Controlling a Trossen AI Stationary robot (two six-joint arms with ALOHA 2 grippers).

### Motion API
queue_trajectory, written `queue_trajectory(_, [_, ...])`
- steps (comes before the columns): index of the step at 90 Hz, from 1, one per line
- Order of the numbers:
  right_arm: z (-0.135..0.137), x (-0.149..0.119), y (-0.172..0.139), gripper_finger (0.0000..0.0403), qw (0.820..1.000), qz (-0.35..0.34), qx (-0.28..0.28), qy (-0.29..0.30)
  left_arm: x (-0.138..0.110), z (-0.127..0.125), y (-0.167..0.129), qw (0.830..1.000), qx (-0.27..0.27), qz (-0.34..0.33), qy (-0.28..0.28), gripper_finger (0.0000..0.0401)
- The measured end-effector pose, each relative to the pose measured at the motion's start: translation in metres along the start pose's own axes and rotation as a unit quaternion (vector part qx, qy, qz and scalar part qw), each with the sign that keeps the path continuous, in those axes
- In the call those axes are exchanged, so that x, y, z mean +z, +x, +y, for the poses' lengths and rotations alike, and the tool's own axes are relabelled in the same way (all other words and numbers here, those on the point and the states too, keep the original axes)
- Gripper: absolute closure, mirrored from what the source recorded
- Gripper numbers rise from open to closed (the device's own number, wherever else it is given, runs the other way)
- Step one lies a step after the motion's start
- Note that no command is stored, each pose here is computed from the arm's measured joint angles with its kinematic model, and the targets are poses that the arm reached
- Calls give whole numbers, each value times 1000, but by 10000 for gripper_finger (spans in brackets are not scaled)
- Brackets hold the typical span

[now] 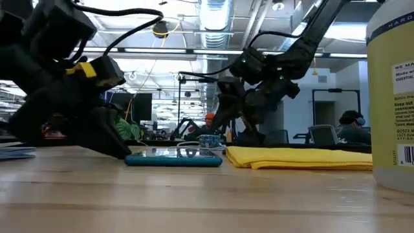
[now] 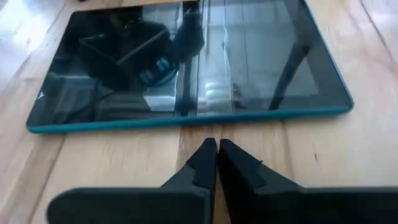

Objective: Apply microfiber cloth
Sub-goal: Spray the tablet using the spray bottle

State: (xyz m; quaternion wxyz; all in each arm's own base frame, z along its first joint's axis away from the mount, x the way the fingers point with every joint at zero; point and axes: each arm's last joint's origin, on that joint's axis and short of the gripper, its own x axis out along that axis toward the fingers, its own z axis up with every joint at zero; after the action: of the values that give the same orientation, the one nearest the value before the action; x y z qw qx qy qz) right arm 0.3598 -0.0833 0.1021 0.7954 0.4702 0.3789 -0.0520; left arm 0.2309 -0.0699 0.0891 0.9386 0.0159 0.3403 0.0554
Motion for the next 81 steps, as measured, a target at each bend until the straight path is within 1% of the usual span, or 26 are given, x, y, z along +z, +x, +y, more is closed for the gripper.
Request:
queue_trajectory(15, [9,7,11,101,1000,9,16,-5,5,12,5,1000,2,-8,-18,401])
queue_trajectory(29, [16,10,12,101,1000,4,21,-11,8,22,8,1000,0,-9,-26,401])
queue_trajectory(51, [18,8,13,101,1000,4,24,-14,9,34,11,999,28,-10,-40,401])
queue_trajectory(58, [21,9,15,101,999,-4,35,-28,9,38,12,998,36,-9,-48,401])
queue_trajectory(69, [27,14,16,101,996,-34,66,-39,10,43,13,997,44,-9,-66,401])
queue_trajectory(81, [30,15,16,101,996,-37,75,-44,10,45,13,996,57,-11,-70,401])
